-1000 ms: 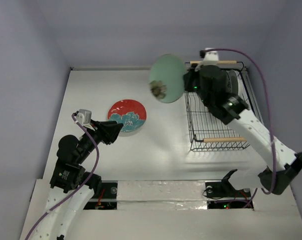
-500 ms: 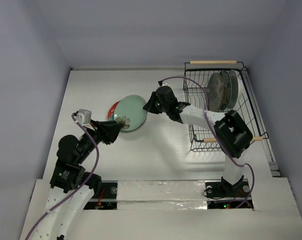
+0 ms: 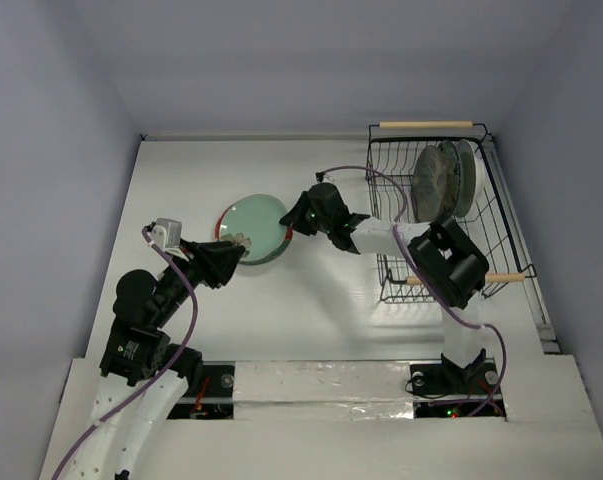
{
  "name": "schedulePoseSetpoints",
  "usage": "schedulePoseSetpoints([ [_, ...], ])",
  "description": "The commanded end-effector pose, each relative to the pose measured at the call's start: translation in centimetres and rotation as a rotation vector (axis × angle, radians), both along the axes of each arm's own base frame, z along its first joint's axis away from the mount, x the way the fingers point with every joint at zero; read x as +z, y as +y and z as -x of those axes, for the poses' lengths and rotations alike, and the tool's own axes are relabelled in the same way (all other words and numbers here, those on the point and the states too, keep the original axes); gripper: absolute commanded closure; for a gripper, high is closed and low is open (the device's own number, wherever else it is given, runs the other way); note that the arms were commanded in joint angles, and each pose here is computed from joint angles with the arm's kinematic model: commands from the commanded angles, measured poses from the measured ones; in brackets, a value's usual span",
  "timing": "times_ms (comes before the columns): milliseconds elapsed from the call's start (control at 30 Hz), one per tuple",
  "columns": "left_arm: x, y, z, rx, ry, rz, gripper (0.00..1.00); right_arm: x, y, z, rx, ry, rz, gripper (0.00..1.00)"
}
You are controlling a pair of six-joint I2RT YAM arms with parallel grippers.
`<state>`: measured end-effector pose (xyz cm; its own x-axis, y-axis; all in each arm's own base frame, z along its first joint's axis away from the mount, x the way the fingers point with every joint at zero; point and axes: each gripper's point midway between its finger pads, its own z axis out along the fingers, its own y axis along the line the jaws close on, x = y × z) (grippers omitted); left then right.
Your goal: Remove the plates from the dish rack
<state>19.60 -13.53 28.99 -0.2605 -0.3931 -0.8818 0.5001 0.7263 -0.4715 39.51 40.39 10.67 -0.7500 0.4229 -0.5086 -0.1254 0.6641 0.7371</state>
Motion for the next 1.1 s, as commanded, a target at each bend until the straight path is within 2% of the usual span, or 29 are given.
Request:
schedulePoseSetpoints([
  [0, 1.0, -0.1, -0.2, -0.004, -0.042, 0.017, 0.61, 4.7, 2.2, -0.5, 0.020, -0.090, -0.169, 0.92],
  [133, 1.1, -0.1, -0.1, -0.004, -0.045, 0.018, 0.61, 3.8, 2.5, -0.1, 0.030, -0.079, -0.149, 0.87],
  [200, 1.0, 0.0, -0.1, -0.002, -0.044, 0.017, 0.61, 3.4, 2.7, 0.1, 0.051, -0.070, -0.131, 0.81],
  [333, 1.1, 0.0, -0.1, -0.002, -0.048, 0.019, 0.61, 1.8, 2.3, 0.6, 0.061, -0.045, -0.038, 0.57],
  [367, 1.2, 0.0, 0.0, -0.002, -0.051, 0.020, 0.61, 1.6, 1.7, 0.6, 0.042, -0.036, -0.007, 0.45],
  [467, 1.3, 0.0, 0.1, -0.004, -0.056, 0.023, 0.61, 1.5, 0.7, 0.8, 0.039, -0.044, 0.056, 0.30],
  [600, 1.3, 0.0, 0.1, -0.005, -0.057, 0.022, 0.61, 2.1, -1.3, 0.5, -0.003, -0.088, 0.201, 0.17],
  [700, 1.4, 0.0, 0.2, -0.005, -0.062, 0.024, 0.61, 3.5, -3.2, 0.6, -0.035, -0.124, 0.303, 0.14],
  [767, 1.5, 0.0, 0.2, -0.007, -0.065, 0.025, 0.61, 4.4, -4.6, 0.7, -0.062, -0.139, 0.353, 0.18],
  [800, 1.5, 0.0, 0.2, -0.007, -0.065, 0.026, 0.61, 6.3, -5.2, 0.9, -0.068, -0.178, 0.354, 0.23],
  [833, 1.5, 0.0, 0.2, -0.006, -0.064, 0.024, 0.61, 7.2, -5.7, 0.9, -0.077, -0.201, 0.362, 0.34],
  [867, 1.5, 0.0, 0.2, -0.004, -0.064, 0.024, 0.61, 8.1, -6.8, 0.7, -0.114, -0.228, 0.388, 0.68],
  [900, 1.5, 0.0, 0.2, -0.005, -0.065, 0.025, 0.61, 8.8, -7.9, 0.7, -0.128, -0.258, 0.431, 0.86],
  [933, 1.5, 0.0, 0.2, -0.005, -0.065, 0.025, 0.61, 11.2, -9.1, 0.9, -0.161, -0.303, 0.440, 0.98],
  [1033, 1.5, 0.0, 0.2, -0.007, -0.064, 0.024, 0.69, 13.6, -14.7, 0.7, -0.308, -0.355, 0.577, 1.00],
  [1067, 1.5, 0.0, 0.2, -0.006, -0.064, 0.024, 0.75, 15.7, -18.3, 0.6, -0.400, -0.366, 0.596, 1.00],
])
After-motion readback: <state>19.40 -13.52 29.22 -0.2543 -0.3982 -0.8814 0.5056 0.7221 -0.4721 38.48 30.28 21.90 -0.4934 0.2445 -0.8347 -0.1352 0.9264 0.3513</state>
